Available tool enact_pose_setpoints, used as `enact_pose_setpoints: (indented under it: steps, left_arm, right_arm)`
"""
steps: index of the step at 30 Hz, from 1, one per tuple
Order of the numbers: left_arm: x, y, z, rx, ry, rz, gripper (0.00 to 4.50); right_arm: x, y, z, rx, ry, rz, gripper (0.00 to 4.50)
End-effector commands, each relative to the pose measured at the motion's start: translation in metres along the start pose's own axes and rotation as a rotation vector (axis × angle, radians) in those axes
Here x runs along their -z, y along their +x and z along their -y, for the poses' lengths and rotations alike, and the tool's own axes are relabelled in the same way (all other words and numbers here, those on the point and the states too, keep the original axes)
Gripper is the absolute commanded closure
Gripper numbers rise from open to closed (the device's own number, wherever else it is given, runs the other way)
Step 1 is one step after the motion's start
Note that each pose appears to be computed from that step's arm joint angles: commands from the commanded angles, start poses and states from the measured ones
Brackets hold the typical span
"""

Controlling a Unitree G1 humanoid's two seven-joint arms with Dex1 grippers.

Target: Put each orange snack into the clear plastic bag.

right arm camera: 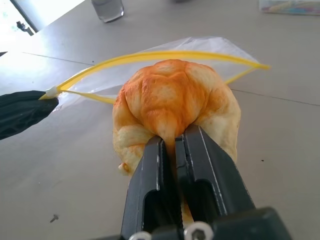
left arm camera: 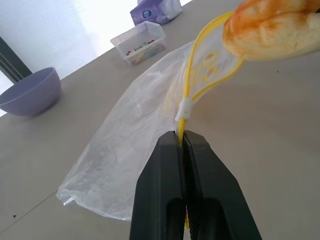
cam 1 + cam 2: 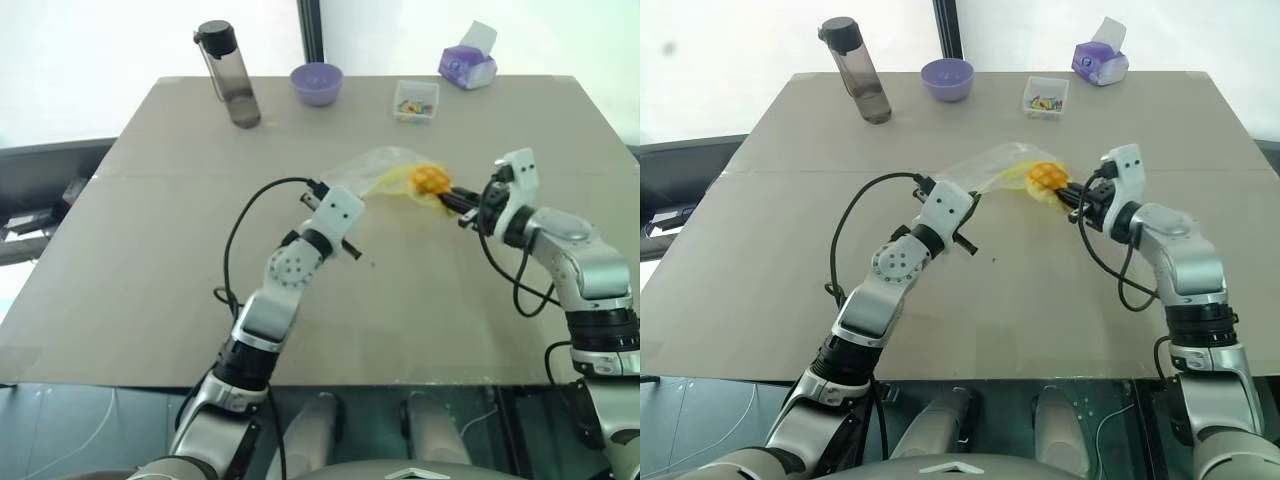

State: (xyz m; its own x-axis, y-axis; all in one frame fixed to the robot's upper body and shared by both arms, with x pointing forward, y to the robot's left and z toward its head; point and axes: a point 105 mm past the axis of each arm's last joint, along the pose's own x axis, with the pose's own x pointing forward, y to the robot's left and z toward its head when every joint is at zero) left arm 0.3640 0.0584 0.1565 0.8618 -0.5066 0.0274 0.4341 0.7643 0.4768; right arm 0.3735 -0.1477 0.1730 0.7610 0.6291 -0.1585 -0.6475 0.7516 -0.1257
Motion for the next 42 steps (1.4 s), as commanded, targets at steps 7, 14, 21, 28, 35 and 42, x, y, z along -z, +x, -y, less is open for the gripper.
enact_pose_setpoints:
  steps: [7,14,21,28,35,42]
  left_arm:
    - [-0.015,0.002,0.008,0.034,0.044,0.075,4.5]
    - [-0.022,-0.004,0.043,0.21,0.135,0.165,4.5]
    - [-0.02,-0.01,0.059,0.295,0.109,0.18,4.5]
    - [-0.015,-0.009,0.044,0.23,0.081,0.144,4.5]
    - [-0.013,-0.009,0.033,0.208,0.015,0.138,4.5]
    - [-0.014,-0.008,0.025,0.19,-0.043,0.135,4.5]
  right_arm:
    - [-0.017,0.008,-0.01,-0.047,-0.026,0.04,4.46]
    - [-0.019,0.021,-0.02,-0.116,0.002,0.002,4.46]
    - [-0.015,0.036,-0.013,-0.105,0.052,-0.051,4.46]
    - [-0.034,0.027,-0.019,-0.243,0.213,0.067,4.46]
    - [-0.03,0.024,-0.001,-0.182,0.275,0.066,4.46]
    - [-0.027,0.021,-0.003,-0.203,0.268,0.072,4.46]
